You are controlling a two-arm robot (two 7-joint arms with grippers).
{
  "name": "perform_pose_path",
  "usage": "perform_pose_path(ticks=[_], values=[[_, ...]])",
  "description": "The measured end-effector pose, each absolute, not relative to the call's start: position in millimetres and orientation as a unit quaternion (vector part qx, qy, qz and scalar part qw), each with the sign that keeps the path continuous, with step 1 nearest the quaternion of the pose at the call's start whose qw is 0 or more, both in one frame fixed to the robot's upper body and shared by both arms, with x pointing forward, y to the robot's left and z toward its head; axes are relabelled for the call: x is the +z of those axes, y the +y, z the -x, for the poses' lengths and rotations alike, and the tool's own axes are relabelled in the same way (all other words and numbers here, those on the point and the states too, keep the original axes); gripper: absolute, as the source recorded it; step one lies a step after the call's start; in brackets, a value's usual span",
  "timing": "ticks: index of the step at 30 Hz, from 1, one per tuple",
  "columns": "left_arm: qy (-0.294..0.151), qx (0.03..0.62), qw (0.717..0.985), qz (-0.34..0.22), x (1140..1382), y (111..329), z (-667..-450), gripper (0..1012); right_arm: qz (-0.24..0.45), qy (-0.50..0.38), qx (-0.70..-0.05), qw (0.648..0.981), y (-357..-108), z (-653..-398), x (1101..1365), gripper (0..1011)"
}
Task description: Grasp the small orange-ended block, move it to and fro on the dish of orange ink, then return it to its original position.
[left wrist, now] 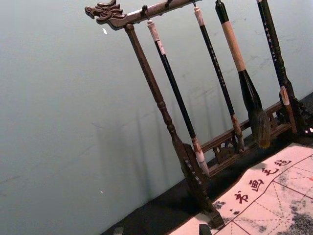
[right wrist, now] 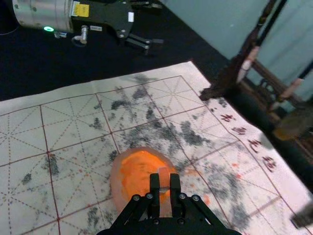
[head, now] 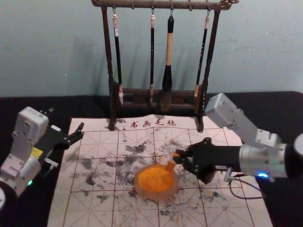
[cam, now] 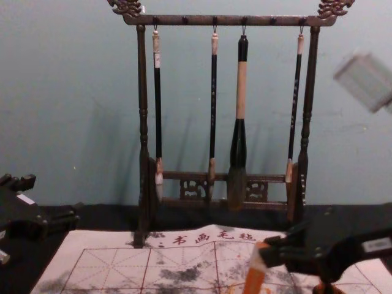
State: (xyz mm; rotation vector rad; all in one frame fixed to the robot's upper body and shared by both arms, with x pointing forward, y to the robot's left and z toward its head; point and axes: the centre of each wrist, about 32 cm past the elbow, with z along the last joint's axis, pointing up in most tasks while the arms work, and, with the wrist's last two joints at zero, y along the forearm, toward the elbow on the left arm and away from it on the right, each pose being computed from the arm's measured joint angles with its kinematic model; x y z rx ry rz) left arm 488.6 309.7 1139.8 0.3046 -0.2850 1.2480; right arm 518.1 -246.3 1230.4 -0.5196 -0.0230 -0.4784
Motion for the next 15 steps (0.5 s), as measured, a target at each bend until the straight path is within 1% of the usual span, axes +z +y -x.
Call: perform_pose_path(ticks=[8, 15], values=[[-0.132, 0.580, 0.791, -0.142, 1139.8, 309.7, -488.6, 1001, 0.248, -0.016, -0.272, 0.930, -268.7, -501.7, 1240.4, 98], [-0.132, 0.580, 0.791, -0.142, 1139.8, 309.7, -488.6, 1001, 0.244, -0.014, -0.314, 0.917, -288.3, -481.7, 1245.0, 98]])
